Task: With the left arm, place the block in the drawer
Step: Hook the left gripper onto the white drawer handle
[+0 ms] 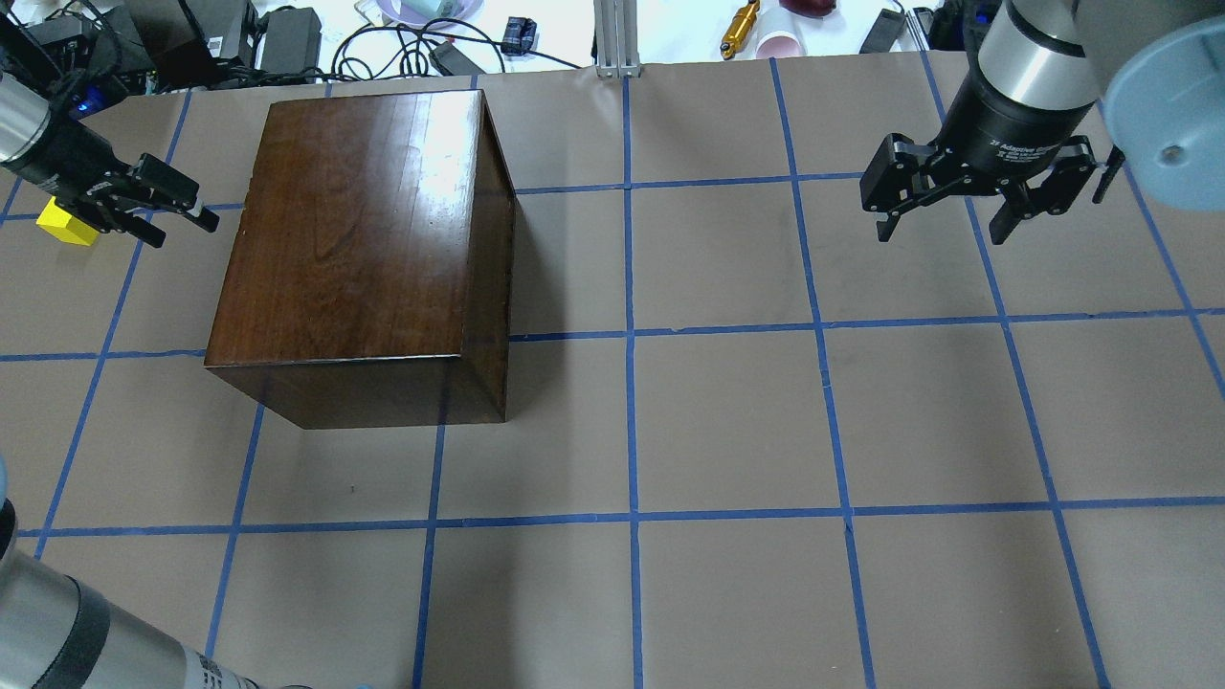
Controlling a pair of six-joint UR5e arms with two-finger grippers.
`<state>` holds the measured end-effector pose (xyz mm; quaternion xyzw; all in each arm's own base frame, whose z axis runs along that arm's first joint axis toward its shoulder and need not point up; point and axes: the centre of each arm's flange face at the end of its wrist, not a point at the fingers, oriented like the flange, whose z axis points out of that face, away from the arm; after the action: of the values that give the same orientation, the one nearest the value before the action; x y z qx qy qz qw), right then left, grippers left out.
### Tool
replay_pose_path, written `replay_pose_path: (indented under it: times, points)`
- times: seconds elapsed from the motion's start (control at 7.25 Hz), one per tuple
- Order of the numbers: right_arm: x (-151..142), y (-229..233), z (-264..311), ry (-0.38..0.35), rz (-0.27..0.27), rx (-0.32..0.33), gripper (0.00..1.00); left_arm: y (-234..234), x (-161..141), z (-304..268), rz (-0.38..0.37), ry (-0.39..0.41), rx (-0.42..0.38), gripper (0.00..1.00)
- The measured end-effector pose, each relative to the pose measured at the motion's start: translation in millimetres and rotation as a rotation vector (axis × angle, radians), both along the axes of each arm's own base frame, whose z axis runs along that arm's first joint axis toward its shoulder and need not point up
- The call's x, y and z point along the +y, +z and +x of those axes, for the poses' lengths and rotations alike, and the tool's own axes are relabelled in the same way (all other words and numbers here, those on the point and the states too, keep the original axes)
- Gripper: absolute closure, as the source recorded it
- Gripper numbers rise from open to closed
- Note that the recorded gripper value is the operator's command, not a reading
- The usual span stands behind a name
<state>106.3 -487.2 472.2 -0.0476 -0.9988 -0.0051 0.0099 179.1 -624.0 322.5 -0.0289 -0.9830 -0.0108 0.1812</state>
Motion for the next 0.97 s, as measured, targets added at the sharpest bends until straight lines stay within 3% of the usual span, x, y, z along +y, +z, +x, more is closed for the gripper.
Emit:
replay_pose_path:
  times: [0.28, 0.83, 0.97]
  points:
    - [0.0, 0.0, 0.0, 0.000, 0.000, 0.000, 0.00, -15.5, 0.7, -4.6, -0.001, -0.001, 0.052, 0.00]
    - [0.0, 0.0, 0.0, 0.000, 0.000, 0.000, 0.00, -43.6, 1.7, -5.7, 0.037, 0.004, 0.079, 0.00]
    - [0.0, 0.0, 0.0, 0.000, 0.000, 0.000, 0.00, -47.9, 0.4, -5.0, 0.039, 0.005, 0.081, 0.05]
